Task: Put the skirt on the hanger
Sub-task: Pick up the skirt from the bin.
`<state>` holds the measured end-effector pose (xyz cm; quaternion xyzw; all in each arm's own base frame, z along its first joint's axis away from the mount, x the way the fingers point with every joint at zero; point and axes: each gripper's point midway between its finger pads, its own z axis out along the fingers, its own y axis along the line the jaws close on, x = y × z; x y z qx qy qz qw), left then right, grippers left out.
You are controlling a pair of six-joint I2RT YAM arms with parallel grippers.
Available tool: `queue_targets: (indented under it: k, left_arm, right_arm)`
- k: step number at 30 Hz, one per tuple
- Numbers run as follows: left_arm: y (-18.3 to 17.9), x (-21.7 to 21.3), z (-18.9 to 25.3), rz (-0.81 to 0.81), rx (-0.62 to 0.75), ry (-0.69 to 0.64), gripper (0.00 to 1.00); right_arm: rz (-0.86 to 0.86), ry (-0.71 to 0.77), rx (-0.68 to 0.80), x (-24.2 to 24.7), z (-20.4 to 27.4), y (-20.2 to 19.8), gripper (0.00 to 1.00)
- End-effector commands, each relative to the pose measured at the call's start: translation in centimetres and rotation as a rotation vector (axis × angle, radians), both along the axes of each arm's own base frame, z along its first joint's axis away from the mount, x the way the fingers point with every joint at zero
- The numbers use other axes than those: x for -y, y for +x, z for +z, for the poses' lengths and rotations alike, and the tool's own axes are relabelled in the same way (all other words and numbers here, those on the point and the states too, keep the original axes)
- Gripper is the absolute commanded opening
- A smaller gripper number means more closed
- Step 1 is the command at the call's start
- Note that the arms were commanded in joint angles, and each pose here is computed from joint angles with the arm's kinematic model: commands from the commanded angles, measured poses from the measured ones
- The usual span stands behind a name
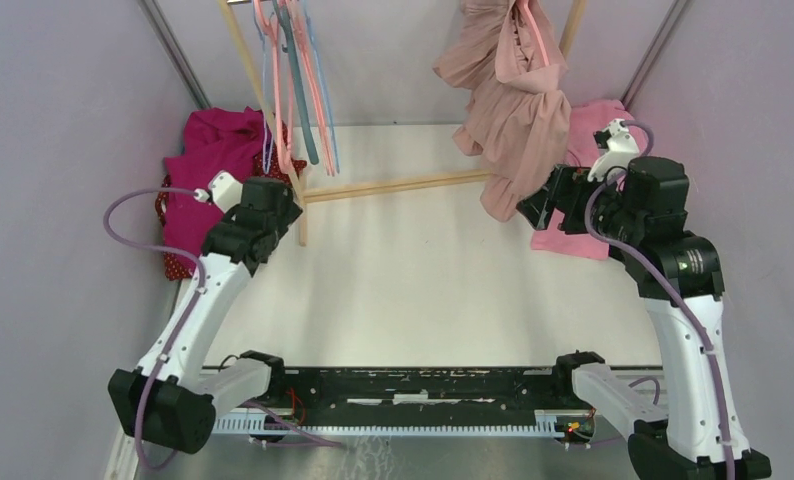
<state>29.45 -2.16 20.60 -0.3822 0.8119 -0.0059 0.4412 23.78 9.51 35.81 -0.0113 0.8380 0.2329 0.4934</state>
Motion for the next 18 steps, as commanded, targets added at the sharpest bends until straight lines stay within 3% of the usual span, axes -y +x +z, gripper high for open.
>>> queue_targets:
  k: [1,6,13,18]
  left_arm:
    - [1.5,-3.6,-1.2,0.224,-0.015,-0.104,0.99]
    - [0.7,-8.4,-3.5,0.381,-0.120,-0.115,0.99]
    - [-1.1,-13.5,-1.6,0.485,-0.014,-0.040,0.99]
    - [-2.8,-17.1,-3.0,0.574,-0.037,-0.062,0.99]
  right_arm:
    - [0.088,0.066,0.032,-1.9,0.5,0.8,0.90]
    - [0.142,0.068,-0.009,-3.5,-0.9,0.9,0.88]
    - [0.172,0.010,-0.056,-4.4,-1.6,0.7,0.86]
    - [0.172,-0.013,-0.066,-4.5,-1.4,0.6,0.85]
